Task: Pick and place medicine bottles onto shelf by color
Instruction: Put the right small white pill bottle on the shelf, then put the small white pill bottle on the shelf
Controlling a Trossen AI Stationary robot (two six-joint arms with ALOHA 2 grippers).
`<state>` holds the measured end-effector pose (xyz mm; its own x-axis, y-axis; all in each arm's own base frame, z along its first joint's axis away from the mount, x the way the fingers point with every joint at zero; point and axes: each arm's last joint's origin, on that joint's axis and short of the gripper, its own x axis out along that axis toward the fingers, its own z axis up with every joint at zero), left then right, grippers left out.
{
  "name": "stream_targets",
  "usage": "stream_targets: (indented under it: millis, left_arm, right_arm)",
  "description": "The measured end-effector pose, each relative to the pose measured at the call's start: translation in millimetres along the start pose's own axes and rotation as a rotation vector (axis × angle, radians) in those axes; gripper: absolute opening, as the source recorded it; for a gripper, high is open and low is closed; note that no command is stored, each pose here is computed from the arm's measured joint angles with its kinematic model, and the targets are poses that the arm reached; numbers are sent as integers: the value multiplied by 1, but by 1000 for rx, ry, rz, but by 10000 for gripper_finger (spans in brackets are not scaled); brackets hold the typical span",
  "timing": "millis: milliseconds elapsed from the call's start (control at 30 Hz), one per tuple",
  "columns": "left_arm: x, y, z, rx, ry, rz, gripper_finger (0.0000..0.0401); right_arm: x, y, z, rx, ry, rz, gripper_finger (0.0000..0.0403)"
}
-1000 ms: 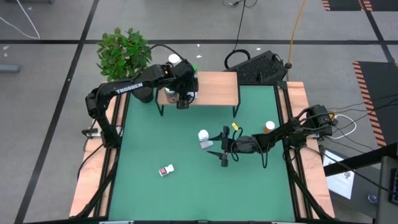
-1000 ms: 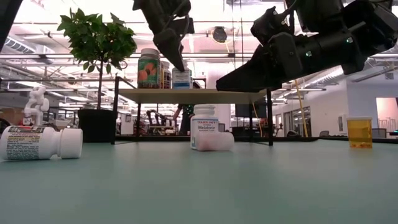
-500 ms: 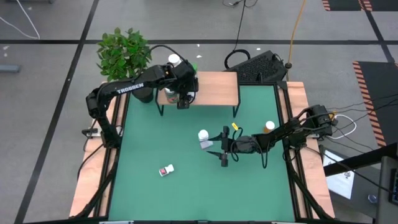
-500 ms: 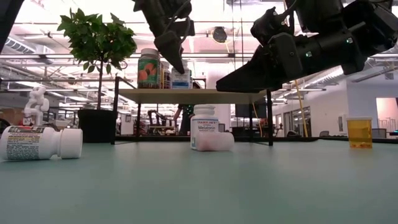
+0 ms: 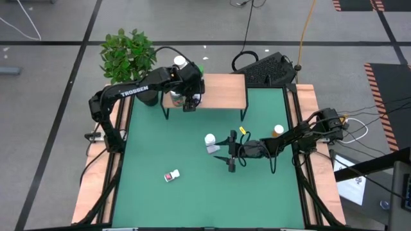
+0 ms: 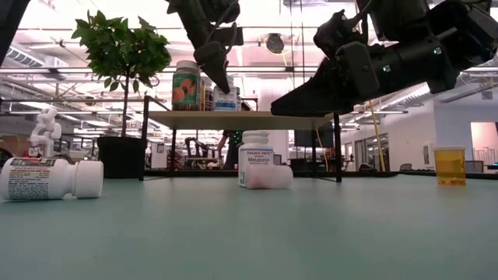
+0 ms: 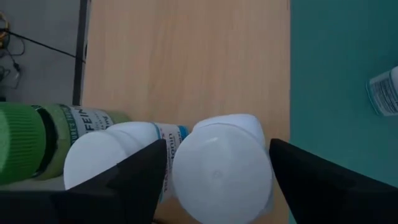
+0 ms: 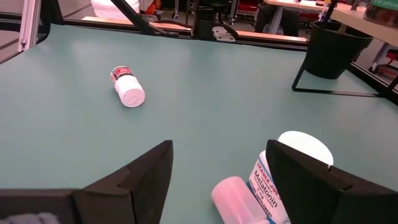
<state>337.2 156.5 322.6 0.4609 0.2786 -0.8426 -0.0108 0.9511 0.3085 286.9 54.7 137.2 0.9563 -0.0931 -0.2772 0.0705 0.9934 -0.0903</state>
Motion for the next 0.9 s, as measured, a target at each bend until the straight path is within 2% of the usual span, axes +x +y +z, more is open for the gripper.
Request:
stream_targets:
  millis: [200,367,600,767,900]
  left_arm:
    - [-1,-5,3,32,8,20,283]
    - [-8,-10,8,52,6,87,283]
    - [-25,-14,10,74,-25,124,283]
    - [-58,-27,13,69,-91,172,283]
    - [-94,-54,14,-42,-171,154,283]
  right_arm:
    - [0,0,0,-1,0,0,251]
    - [0,0,0,-2,0,-2,251]
    - [0,0,0,-7,0,-6,251]
    - [0,0,0,-10,0,2,251]
    - [-2,7,2,-33,-17,73,252]
